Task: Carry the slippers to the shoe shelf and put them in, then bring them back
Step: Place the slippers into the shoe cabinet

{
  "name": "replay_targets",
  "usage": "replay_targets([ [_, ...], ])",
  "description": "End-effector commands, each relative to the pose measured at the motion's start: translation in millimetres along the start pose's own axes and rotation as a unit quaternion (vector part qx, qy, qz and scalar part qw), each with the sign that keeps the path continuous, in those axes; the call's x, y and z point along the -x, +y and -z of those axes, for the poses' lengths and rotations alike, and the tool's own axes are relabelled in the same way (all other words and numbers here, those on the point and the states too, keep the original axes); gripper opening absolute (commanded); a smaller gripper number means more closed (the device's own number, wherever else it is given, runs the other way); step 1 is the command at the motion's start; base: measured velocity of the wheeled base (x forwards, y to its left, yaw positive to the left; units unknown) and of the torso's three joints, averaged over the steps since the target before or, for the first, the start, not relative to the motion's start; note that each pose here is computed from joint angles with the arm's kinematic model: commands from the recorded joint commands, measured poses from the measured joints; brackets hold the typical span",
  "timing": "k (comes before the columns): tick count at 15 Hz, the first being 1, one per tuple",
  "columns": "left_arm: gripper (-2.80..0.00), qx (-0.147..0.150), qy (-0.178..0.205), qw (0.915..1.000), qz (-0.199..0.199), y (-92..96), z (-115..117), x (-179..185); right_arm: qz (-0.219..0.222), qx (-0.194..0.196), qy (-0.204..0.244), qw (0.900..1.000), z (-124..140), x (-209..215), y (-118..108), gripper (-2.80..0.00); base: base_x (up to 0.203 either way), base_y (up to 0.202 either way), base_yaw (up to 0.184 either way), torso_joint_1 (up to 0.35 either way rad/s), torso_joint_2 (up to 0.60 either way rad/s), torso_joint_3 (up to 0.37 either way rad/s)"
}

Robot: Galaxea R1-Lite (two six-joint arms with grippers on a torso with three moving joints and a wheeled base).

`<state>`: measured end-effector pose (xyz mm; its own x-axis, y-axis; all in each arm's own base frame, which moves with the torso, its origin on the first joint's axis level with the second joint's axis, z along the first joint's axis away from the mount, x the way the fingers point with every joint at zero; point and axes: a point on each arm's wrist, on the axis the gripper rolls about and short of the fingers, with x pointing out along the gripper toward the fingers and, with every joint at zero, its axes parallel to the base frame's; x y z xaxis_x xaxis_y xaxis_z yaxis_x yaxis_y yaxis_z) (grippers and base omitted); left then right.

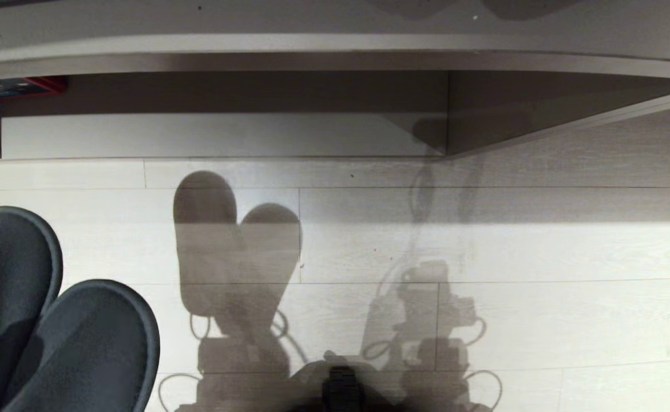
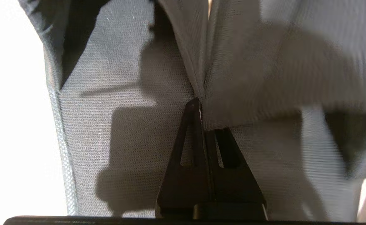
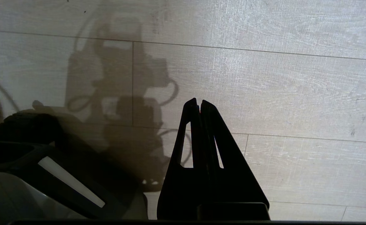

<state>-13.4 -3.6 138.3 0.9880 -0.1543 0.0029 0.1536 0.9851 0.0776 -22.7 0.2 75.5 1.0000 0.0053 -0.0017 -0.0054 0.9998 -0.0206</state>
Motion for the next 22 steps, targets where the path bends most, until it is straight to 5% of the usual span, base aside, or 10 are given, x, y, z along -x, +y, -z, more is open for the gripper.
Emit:
replay_targets([
  [1,-2.80,0.011,0.061,0.9980,0.010,6.9,-23,-33,0.000,0.000,0.000,1.000,0,0,0,-2.80,0.000,0.000,0.000,0.000,0.00,0.000],
  [9,-2.80,0.006,0.079,0.9956,0.050,15.3,-29,-97,0.000,0.000,0.000,1.000,0,0,0,-2.80,0.000,0.000,0.000,0.000,0.00,0.000],
  [14,-2.80,-0.003,0.013,0.9979,0.063,19.3,-32,-148,0.000,0.001,0.000,1.000,0,0,0,-2.80,0.000,0.000,0.000,0.000,0.00,0.000],
  [18,-2.80,0.007,-0.039,0.9964,0.075,18.5,-60,-165,0.000,0.001,0.000,1.000,0,0,0,-2.80,0.000,0.000,0.000,0.000,0.00,0.000],
  [22,-2.80,0.003,-0.043,0.9963,0.075,20.7,-66,-185,0.000,0.001,0.000,1.000,0,0,0,-2.80,0.000,0.000,0.000,0.000,0.00,0.000],
])
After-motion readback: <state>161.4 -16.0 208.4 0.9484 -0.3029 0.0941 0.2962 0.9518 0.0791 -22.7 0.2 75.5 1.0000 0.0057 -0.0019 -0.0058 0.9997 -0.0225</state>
